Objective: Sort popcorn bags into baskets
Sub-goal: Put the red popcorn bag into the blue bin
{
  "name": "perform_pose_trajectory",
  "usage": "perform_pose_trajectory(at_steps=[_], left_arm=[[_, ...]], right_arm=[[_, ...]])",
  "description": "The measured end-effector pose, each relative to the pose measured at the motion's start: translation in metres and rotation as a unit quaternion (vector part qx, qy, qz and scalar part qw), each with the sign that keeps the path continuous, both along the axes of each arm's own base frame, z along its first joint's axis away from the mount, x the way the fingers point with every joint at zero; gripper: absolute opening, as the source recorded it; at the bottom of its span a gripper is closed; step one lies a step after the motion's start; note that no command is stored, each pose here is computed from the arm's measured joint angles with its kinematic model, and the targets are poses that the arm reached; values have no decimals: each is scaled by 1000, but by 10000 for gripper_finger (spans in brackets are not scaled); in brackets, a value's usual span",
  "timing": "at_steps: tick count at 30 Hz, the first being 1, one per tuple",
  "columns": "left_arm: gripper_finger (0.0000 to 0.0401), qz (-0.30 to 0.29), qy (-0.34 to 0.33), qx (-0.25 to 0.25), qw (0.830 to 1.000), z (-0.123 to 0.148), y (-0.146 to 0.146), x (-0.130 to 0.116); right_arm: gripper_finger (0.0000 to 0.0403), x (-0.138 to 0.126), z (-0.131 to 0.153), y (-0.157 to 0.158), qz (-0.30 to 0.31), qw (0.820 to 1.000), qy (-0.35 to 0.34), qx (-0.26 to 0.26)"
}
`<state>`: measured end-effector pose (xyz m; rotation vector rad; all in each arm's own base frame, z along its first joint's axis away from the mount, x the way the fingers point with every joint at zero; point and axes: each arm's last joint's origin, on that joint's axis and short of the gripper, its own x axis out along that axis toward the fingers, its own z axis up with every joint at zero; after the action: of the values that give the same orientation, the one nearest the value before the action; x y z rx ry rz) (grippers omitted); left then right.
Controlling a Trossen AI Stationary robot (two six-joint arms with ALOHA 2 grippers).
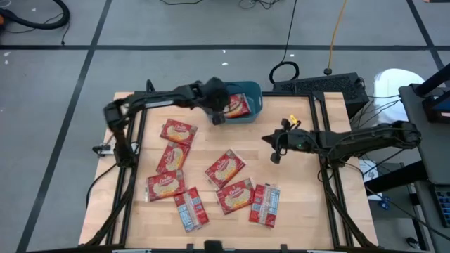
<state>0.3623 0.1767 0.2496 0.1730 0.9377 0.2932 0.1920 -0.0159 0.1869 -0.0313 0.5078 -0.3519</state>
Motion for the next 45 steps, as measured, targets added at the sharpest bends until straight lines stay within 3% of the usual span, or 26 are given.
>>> perform_pose_trajectory(at_steps=[7, 14, 21, 27, 36, 41, 45], left_arm=[[3, 2, 99, -28, 995, -37, 39, 26], [5, 16, 139, -46, 989, -55, 58, 27], [5, 23, 159, -52, 986, -70, 69, 22], [3, 85, 171, 8, 982, -70, 77, 22], [12, 108, 149, 5, 983, -64, 70, 27], [4, 79, 118, 13, 990, -41, 51, 34], [10, -55, 108, 1, 993, -38, 30, 45]], right_arm=[[13, -9, -21, 9, 20, 1000, 18, 8], [13, -15, -33, 15, 34, 999, -31, 11], [13, -15, -33, 16, 37, 998, -48, 11], [13, -15, -33, 16, 37, 998, -50, 11], [13, -15, -34, 16, 29, 998, -52, 26], [13, -16, -34, 19, 32, 997, -53, 34], [13, -15, -33, 21, 38, 997, -58, 35]])
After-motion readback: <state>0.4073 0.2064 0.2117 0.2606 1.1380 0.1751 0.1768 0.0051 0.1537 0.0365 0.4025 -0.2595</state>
